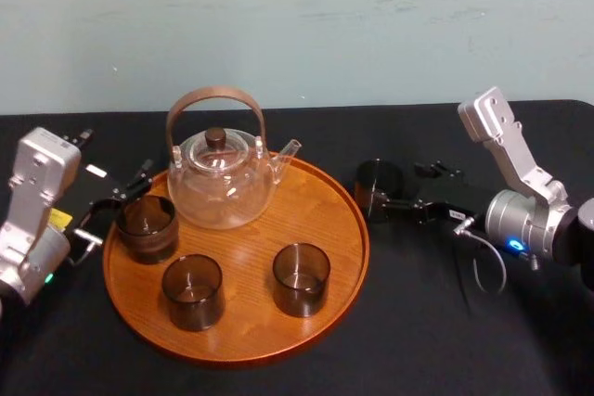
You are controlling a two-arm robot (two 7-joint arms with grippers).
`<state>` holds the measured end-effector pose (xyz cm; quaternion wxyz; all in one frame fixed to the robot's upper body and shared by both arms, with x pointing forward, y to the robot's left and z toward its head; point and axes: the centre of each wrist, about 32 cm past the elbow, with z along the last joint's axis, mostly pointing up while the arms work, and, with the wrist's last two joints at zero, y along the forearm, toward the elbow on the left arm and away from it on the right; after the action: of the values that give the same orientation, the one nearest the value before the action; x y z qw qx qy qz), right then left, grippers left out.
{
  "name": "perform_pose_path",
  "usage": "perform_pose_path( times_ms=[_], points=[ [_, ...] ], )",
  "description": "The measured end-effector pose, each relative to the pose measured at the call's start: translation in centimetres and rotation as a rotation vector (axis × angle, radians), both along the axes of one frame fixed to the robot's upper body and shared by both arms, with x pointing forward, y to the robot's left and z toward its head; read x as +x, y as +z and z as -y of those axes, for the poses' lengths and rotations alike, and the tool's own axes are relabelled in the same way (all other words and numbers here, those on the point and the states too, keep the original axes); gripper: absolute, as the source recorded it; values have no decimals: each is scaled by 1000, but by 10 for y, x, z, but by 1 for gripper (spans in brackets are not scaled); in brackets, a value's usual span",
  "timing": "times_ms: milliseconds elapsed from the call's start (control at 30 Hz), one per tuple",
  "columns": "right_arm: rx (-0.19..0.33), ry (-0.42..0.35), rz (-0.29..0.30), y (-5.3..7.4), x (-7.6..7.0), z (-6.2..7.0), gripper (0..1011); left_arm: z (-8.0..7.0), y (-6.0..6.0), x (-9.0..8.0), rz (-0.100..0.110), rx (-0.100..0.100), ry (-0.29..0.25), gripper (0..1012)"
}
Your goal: Pick up the glass from the table and place it on the tray.
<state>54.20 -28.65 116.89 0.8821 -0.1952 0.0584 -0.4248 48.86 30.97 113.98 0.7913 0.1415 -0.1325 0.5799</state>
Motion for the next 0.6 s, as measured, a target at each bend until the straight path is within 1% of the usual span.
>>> perform_pose_path(
  times_ms=[600],
  points=[
    [-6, 14, -22, -5, 18, -11, 1002, 0, 0, 0, 0, 0, 0, 1001]
  ],
)
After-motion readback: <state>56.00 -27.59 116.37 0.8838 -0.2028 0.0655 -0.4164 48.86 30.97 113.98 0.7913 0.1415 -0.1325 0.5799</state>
